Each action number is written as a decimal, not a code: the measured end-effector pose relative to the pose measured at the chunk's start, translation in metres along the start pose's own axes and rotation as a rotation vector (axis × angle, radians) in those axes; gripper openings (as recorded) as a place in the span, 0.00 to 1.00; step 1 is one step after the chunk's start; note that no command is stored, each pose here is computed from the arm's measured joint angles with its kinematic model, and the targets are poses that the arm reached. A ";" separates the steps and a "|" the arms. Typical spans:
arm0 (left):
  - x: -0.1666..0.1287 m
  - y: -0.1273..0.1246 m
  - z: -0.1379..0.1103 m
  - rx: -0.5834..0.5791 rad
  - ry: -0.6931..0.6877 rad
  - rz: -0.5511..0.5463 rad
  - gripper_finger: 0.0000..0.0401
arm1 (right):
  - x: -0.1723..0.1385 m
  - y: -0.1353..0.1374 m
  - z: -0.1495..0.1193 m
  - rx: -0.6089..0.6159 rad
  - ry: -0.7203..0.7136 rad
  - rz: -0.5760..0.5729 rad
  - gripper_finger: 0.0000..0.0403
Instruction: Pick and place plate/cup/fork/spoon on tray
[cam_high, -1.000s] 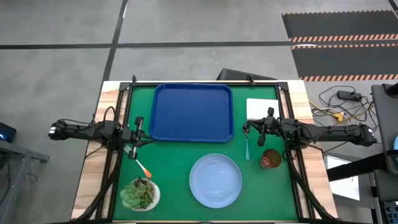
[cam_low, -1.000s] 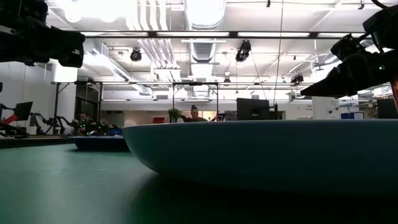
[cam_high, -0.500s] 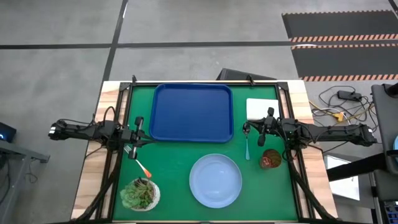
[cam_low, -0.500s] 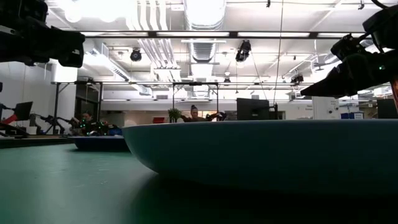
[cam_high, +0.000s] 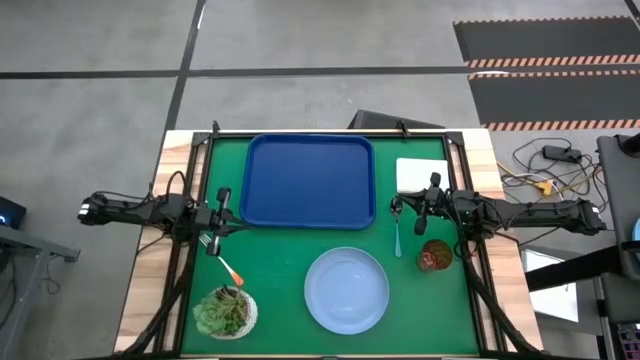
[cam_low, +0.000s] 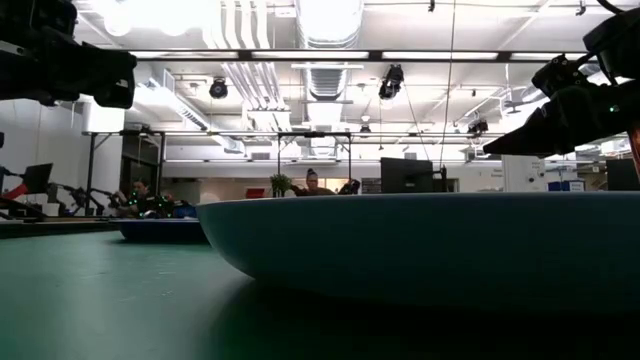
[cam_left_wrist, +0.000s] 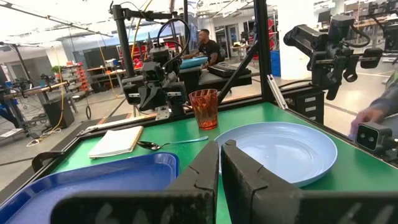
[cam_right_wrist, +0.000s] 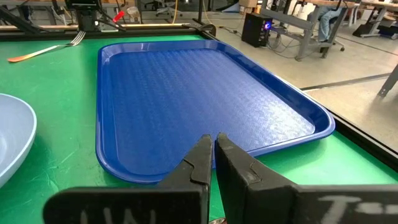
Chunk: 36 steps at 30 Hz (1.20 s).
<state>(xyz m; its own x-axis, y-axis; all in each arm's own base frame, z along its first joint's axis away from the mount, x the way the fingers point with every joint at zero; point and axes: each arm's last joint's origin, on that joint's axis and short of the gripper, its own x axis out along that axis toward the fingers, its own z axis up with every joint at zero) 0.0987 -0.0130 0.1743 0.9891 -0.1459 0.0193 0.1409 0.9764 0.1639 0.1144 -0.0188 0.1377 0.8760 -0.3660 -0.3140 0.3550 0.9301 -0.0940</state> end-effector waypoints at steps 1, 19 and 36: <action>0.000 0.000 0.000 0.000 0.000 0.001 0.00 | 0.000 0.000 0.000 0.000 -0.001 0.000 0.02; 0.000 0.000 0.000 0.000 0.000 0.001 0.00 | 0.000 0.000 0.000 0.000 0.000 0.000 0.02; 0.000 0.004 0.006 0.099 -0.043 0.102 0.00 | 0.000 0.000 0.003 -0.044 -0.030 -0.004 0.02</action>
<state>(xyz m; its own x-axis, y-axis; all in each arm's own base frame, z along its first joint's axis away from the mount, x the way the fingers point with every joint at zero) 0.0988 -0.0103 0.1804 0.9951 -0.0558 0.0822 0.0331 0.9663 0.2553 0.1154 -0.0190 0.1405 0.8841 -0.3701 -0.2852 0.3447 0.9287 -0.1365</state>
